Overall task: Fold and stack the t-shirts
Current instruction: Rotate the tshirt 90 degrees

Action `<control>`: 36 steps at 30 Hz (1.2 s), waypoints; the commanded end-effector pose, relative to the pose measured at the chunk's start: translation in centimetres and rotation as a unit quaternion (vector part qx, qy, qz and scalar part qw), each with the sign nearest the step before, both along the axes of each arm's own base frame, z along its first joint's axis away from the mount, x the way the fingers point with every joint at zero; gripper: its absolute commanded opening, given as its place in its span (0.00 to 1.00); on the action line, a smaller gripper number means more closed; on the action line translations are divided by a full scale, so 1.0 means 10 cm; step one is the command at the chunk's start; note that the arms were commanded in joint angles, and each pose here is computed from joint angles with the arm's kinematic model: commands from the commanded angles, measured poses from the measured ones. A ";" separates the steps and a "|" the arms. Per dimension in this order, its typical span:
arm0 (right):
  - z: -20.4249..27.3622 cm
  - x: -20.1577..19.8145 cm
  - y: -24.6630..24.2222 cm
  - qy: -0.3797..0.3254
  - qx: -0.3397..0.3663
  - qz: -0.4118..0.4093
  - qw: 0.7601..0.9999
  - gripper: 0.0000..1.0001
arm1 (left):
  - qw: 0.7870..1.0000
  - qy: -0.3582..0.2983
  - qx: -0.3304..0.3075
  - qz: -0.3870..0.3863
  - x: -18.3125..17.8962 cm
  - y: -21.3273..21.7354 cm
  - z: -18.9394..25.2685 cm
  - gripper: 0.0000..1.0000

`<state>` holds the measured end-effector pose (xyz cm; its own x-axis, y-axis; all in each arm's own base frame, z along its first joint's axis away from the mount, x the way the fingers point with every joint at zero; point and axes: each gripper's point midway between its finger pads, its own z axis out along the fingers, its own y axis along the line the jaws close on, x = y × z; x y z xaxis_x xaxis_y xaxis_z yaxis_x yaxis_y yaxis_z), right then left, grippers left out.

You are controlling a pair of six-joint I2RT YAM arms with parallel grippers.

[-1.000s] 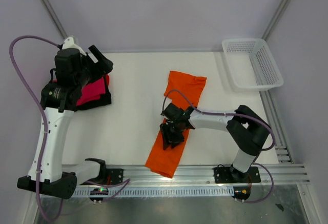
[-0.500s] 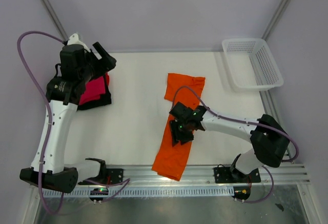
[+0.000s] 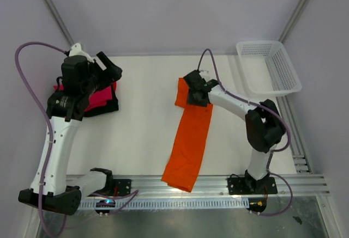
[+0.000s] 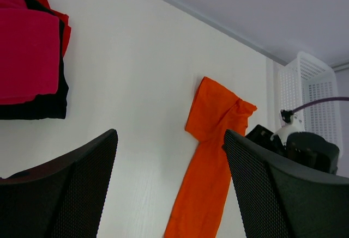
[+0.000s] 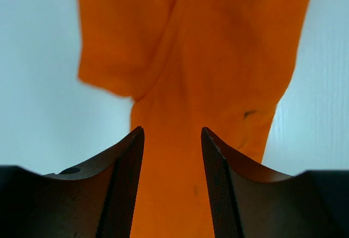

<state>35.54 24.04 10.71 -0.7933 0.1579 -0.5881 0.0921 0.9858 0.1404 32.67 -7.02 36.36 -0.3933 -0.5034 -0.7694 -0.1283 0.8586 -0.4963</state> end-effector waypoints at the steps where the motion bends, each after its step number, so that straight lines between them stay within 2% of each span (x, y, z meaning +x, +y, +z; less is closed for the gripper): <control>1: 0.06 0.54 -0.19 -0.033 0.006 -0.057 0.998 0.51 | 1.000 -0.019 0.002 0.009 -0.06 0.06 0.07 0.82; 2: -0.11 0.63 -0.22 -0.016 -0.016 -0.053 0.998 0.51 | 1.000 -0.016 0.003 0.010 -0.09 0.06 0.04 0.82; 3: 0.04 0.84 -0.22 -0.032 -0.011 -0.058 0.998 0.51 | 1.000 -0.015 0.003 0.012 -0.10 0.07 0.02 0.82; 5: -0.16 0.94 -0.29 -0.003 -0.034 -0.059 0.998 0.51 | 1.000 -0.013 0.002 0.014 -0.13 0.08 0.00 0.81; 9: -0.17 1.24 -0.33 -0.009 -0.028 -0.063 0.998 0.51 | 1.000 -0.013 0.004 0.021 -0.17 0.11 -0.01 0.82; 14: -0.26 1.39 -0.37 -0.005 -0.010 -0.068 0.998 0.51 | 0.999 -0.016 0.012 0.032 -0.19 0.17 0.02 0.82; 21: -0.56 1.25 -0.54 0.051 -0.017 -0.113 0.992 0.51 | 0.998 -0.017 0.023 0.048 -0.24 0.25 0.02 0.81; 26: -0.78 1.18 -0.49 0.072 -0.005 -0.103 0.992 0.51 | 0.998 -0.015 0.022 0.049 -0.23 0.25 0.01 0.81; 29: -0.85 1.22 -0.35 0.079 0.018 -0.079 0.994 0.51 | 0.998 -0.017 0.020 0.052 -0.24 0.25 0.03 0.82; 36: -0.86 1.35 0.15 0.093 0.098 0.033 0.990 0.51 | 0.998 -0.015 0.026 0.062 -0.31 0.31 0.05 0.82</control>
<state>48.50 21.69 2.77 -0.8616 0.2660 -0.4323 0.2007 0.9608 0.1912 30.38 -4.72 35.68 -0.3432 -0.5059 -0.7914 -0.2111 0.8626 -0.4598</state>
